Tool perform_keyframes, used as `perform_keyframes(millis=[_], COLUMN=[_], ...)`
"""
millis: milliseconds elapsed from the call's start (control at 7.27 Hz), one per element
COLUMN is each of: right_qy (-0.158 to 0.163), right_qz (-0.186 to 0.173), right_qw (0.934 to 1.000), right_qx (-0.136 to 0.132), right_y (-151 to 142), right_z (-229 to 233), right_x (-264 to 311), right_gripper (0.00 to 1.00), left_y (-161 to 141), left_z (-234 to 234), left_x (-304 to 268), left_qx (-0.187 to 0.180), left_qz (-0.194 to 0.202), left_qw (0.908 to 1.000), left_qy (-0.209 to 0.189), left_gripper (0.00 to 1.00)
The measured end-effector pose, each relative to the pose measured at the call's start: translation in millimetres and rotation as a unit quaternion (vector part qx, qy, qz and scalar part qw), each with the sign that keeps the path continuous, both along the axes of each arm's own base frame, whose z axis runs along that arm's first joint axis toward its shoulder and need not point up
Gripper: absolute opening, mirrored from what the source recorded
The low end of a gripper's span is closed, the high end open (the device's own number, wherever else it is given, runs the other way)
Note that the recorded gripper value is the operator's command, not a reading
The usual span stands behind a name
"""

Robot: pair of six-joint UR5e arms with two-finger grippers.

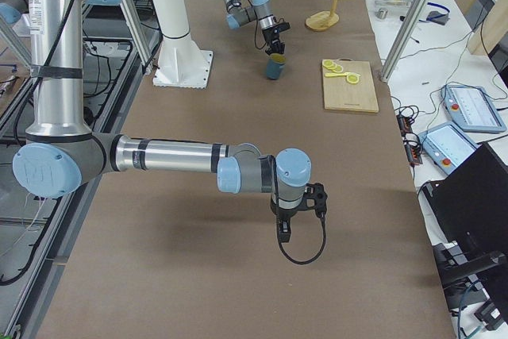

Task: Hang cup on storage rack
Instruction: 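Close the left gripper on the blue mug's handle, then lift the blue mug by its handle with the left gripper toward the rack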

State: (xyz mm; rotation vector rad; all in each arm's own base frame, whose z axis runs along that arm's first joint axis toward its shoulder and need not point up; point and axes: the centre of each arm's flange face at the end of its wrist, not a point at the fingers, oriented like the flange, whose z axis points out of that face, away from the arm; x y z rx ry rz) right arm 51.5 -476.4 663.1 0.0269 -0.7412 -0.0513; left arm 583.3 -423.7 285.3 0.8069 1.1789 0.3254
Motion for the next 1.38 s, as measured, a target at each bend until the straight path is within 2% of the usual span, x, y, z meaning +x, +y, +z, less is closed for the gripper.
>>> perform_keyframes(millis=[550, 825, 962, 1238, 1375], right_qy=[0.003, 0.005, 0.005, 0.011, 0.018], right_qz=[0.0, 0.0, -0.001, -0.001, -0.001], right_qw=[1.0, 1.0, 1.0, 0.9999, 0.9997], right_qx=[0.0, -0.002, 0.001, 0.01, 0.014], right_y=[1, 8, 12, 18, 18], right_z=[1, 7, 10, 15, 15], right_x=[1, 1, 1, 2, 3], right_gripper=[1.0, 1.0, 1.0, 1.0, 1.0], left_y=[-14, -35, -51, -83, -96], left_z=[-8, -16, -17, 7, 17], left_x=[-21, -48, -72, -130, -155], left_qx=[-0.048, -0.088, -0.114, -0.158, -0.19], left_qz=[-0.021, -0.038, -0.033, -0.023, -0.023], left_qw=[0.9968, 0.991, 0.987, 0.9807, 0.9743], left_qy=[0.06, 0.093, 0.108, 0.112, 0.118], left_gripper=[0.0, 0.0, 0.0, 0.0, 0.0])
